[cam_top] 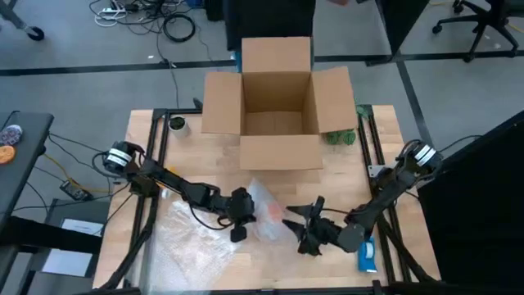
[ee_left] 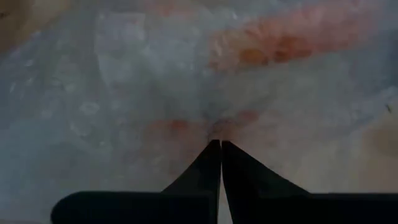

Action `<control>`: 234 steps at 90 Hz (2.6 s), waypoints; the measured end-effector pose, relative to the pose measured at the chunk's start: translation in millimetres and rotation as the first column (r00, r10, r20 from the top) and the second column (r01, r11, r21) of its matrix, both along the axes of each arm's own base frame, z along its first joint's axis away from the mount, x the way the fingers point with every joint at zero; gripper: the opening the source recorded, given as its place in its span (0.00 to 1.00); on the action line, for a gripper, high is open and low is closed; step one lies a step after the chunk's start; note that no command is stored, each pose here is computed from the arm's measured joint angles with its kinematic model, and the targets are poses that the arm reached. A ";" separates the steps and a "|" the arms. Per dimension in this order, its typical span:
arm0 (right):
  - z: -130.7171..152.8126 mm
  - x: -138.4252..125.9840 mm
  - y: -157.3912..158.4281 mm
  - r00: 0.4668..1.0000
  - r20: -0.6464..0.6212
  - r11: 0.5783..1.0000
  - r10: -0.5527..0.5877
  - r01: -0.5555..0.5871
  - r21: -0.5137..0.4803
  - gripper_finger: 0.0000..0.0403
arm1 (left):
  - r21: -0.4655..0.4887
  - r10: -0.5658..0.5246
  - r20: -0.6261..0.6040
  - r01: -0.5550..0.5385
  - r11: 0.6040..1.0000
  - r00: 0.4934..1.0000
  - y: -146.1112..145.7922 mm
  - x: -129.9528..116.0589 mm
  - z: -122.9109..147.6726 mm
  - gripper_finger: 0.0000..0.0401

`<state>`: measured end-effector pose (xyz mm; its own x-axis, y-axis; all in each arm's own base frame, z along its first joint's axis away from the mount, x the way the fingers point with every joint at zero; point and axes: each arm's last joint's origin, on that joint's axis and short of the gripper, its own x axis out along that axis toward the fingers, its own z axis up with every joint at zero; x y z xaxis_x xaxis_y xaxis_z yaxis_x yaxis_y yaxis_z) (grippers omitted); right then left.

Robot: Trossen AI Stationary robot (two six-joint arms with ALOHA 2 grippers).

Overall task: Wrap mug
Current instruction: Wrap the orange mug with the bubble wrap

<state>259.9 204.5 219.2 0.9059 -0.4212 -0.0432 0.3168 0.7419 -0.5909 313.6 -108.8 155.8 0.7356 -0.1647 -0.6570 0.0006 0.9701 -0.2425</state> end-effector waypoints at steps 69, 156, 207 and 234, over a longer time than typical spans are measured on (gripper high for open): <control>-4.1 80.3 -16.8 0.926 -0.340 0.653 -0.163 0.360 0.666 0.51 | 0.059 -0.023 0.081 0.019 0.998 0.996 -15.2 -1.7 6.2 0.00; -18.1 85.3 -26.8 0.905 -0.397 0.782 -0.155 0.358 0.511 0.06 | -0.085 -0.006 0.024 0.008 0.996 1.000 -60.7 -10.3 -27.8 0.00; 13.5 71.4 -40.8 0.841 -0.536 0.818 0.079 0.252 0.516 0.07 | -0.032 -0.016 -0.244 0.008 0.999 0.970 -48.8 -26.9 -39.6 0.00; -37.0 59.4 -41.2 0.887 -0.456 0.914 0.075 0.122 0.387 0.07 | -0.026 -0.016 -0.240 0.010 1.000 0.971 -45.6 -32.8 -26.5 0.00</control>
